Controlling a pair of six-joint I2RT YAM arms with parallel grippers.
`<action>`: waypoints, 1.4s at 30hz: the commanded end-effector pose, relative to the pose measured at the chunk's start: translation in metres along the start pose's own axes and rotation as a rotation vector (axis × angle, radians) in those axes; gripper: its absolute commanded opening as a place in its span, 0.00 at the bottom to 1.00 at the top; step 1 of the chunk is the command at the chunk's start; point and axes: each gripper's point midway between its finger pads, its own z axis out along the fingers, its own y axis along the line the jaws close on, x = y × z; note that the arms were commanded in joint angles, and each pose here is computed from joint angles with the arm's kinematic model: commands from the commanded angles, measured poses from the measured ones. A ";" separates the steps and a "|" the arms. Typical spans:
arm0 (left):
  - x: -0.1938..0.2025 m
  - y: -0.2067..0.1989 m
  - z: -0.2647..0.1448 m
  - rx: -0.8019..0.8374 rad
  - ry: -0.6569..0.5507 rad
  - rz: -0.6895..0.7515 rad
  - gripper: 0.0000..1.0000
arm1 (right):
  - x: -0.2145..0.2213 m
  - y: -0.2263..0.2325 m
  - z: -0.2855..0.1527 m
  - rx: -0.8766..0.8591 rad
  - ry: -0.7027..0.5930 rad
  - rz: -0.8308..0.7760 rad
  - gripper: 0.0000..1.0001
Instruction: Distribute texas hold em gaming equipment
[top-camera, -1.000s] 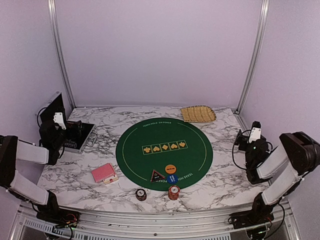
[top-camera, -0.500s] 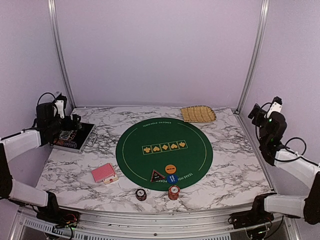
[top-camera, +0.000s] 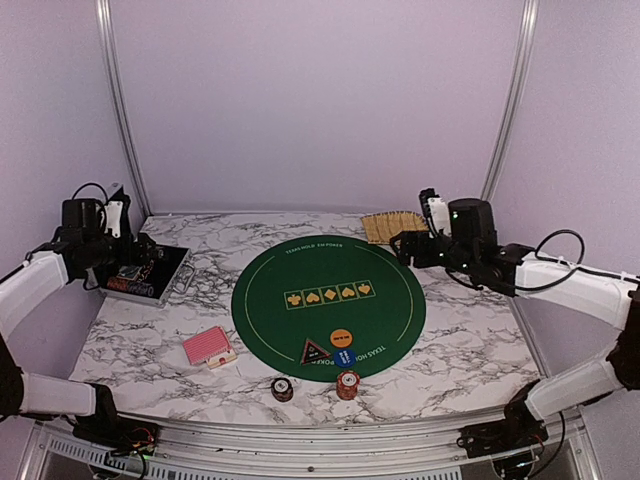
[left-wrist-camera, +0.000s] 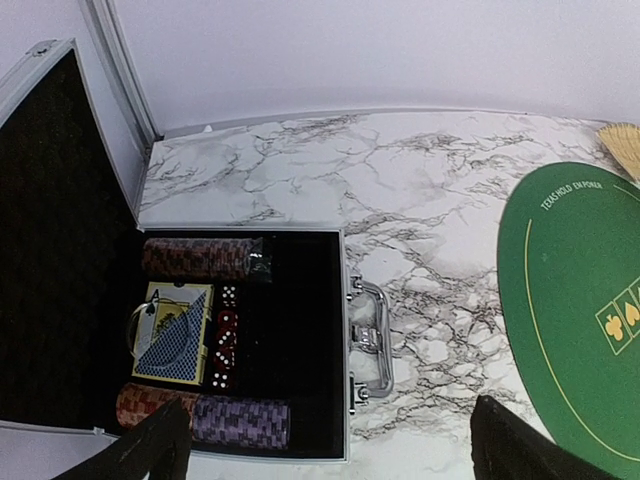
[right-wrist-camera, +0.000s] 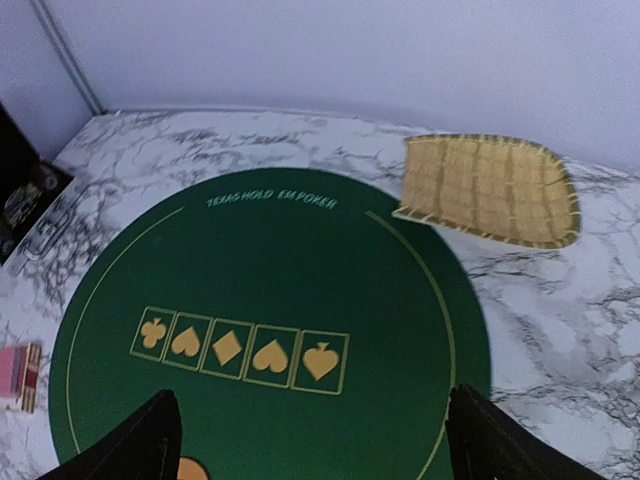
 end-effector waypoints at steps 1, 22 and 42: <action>0.012 -0.013 -0.011 0.072 0.065 0.025 0.99 | 0.055 0.100 0.004 -0.203 0.210 -0.197 0.90; 0.028 -0.031 -0.025 0.167 0.157 0.076 0.99 | 0.165 0.231 0.024 -0.525 0.536 -0.489 0.76; 0.030 -0.035 -0.035 0.186 0.169 0.076 0.99 | 0.203 0.226 0.029 -0.556 0.637 -0.508 0.73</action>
